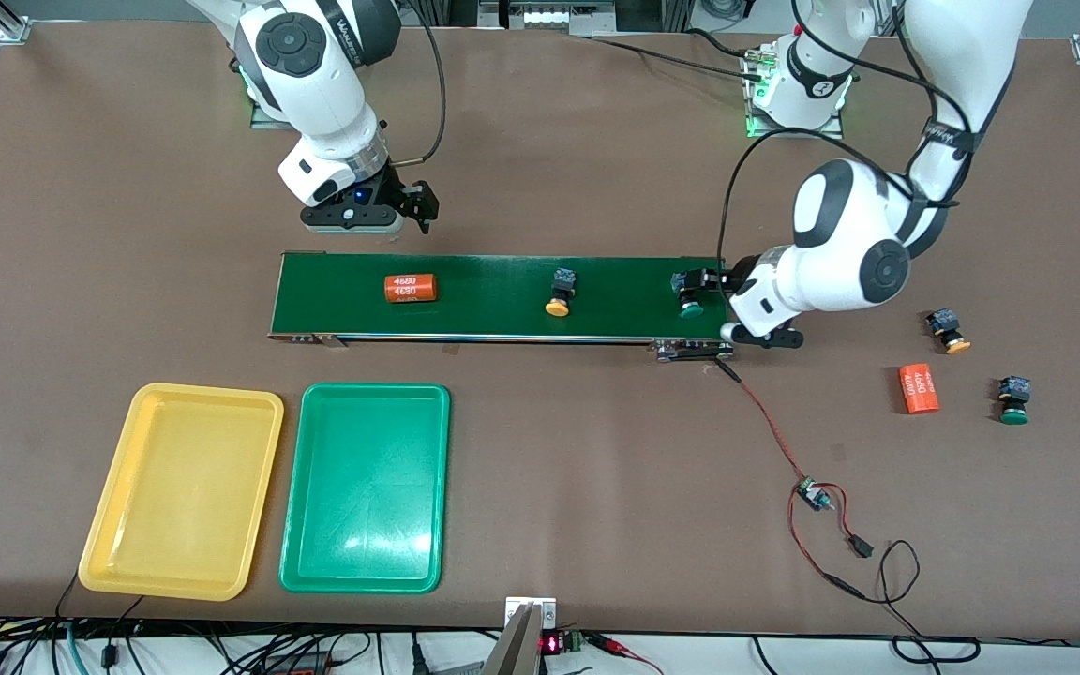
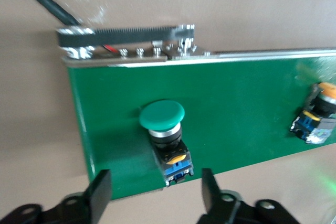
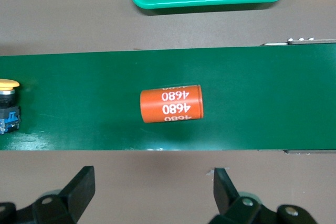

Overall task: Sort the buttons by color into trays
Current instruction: 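Grasp an orange cylinder with the left gripper while the right grasps yellow button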

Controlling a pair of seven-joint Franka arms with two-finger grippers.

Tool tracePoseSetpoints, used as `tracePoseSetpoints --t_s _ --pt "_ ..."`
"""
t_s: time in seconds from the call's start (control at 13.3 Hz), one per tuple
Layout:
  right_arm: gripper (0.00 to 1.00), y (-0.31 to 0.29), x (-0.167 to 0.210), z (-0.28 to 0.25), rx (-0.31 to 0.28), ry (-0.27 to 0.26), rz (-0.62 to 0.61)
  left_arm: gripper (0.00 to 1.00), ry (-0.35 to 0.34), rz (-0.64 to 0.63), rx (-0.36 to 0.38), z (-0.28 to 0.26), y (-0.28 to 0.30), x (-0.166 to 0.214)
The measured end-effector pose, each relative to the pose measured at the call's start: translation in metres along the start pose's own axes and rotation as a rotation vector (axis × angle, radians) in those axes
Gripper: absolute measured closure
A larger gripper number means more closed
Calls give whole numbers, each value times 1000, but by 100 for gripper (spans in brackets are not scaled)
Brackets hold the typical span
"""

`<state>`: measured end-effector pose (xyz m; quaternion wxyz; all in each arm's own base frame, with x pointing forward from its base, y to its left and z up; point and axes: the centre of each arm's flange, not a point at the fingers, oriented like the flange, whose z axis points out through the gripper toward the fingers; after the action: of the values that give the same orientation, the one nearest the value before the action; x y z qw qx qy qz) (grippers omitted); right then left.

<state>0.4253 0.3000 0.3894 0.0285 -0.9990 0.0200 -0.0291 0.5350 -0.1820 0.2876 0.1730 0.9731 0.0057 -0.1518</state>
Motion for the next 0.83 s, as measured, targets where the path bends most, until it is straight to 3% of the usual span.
tracePoseSetpoints --t_s 0.08,0.23,0.6,0.83 --pt "0 0 0 0 0 -1 0 3 31 -13 17 -17 -13 2" --pt "0 0 1 3 -5 -4 -6 0 74 -38 114 -46 -62 8" --pt "0 -18 6 13 8 -24 -34 0 102 127 541 -50 -145 26" --pt "0 -31 6 25 -18 -24 -92 0 213 142 619 -75 -183 44"
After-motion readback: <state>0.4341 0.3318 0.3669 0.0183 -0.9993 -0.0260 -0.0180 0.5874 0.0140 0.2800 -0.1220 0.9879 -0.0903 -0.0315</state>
